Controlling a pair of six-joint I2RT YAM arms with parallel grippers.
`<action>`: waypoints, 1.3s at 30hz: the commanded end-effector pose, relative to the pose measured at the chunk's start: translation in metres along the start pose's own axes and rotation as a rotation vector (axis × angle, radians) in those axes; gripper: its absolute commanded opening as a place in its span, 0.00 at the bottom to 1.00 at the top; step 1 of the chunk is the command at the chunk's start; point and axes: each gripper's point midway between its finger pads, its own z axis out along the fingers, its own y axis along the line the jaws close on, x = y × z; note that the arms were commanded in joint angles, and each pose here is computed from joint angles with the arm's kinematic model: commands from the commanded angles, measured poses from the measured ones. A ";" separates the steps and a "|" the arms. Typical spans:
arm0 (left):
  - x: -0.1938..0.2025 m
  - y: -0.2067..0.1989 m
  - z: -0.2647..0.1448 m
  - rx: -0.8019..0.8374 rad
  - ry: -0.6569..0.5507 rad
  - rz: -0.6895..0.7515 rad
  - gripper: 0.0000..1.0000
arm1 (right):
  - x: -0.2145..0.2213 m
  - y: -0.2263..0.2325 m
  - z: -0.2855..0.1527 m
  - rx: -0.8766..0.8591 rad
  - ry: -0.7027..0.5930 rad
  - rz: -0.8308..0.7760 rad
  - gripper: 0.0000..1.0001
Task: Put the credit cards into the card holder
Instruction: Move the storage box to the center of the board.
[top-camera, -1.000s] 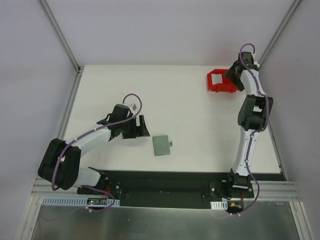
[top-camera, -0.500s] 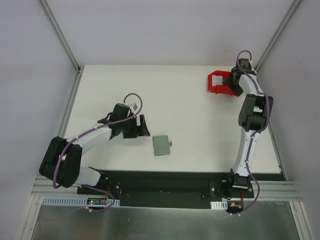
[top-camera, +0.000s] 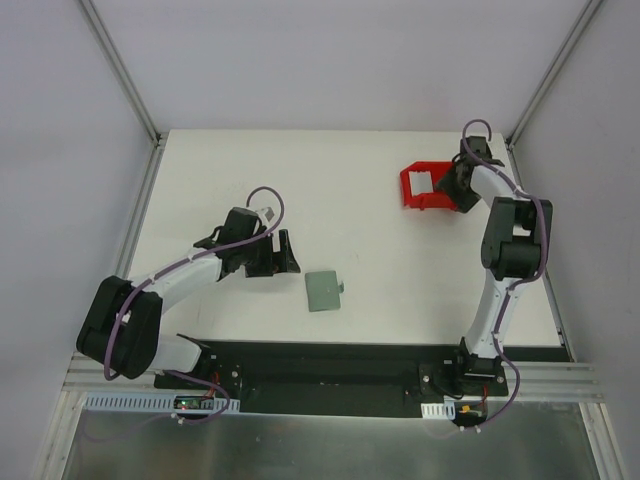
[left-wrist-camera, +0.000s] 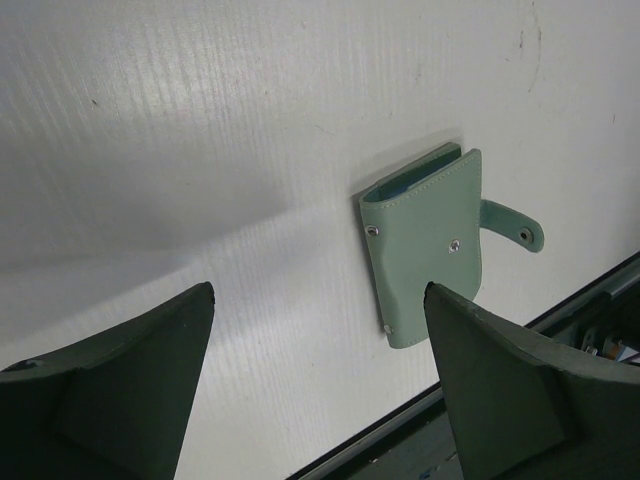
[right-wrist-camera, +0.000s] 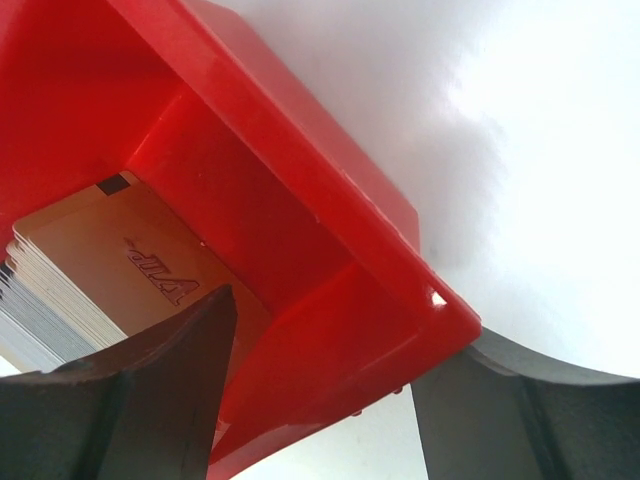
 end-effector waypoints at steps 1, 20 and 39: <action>-0.001 -0.002 -0.008 0.019 -0.015 0.011 0.85 | 0.025 0.017 -0.038 -0.058 -0.001 0.024 0.67; 0.012 -0.003 -0.018 0.047 -0.025 -0.001 0.86 | 0.145 0.047 -0.093 -0.106 0.032 -0.055 0.68; 0.021 -0.004 -0.026 0.068 -0.042 0.007 0.99 | 0.158 0.072 -0.144 -0.272 -0.039 -0.187 0.76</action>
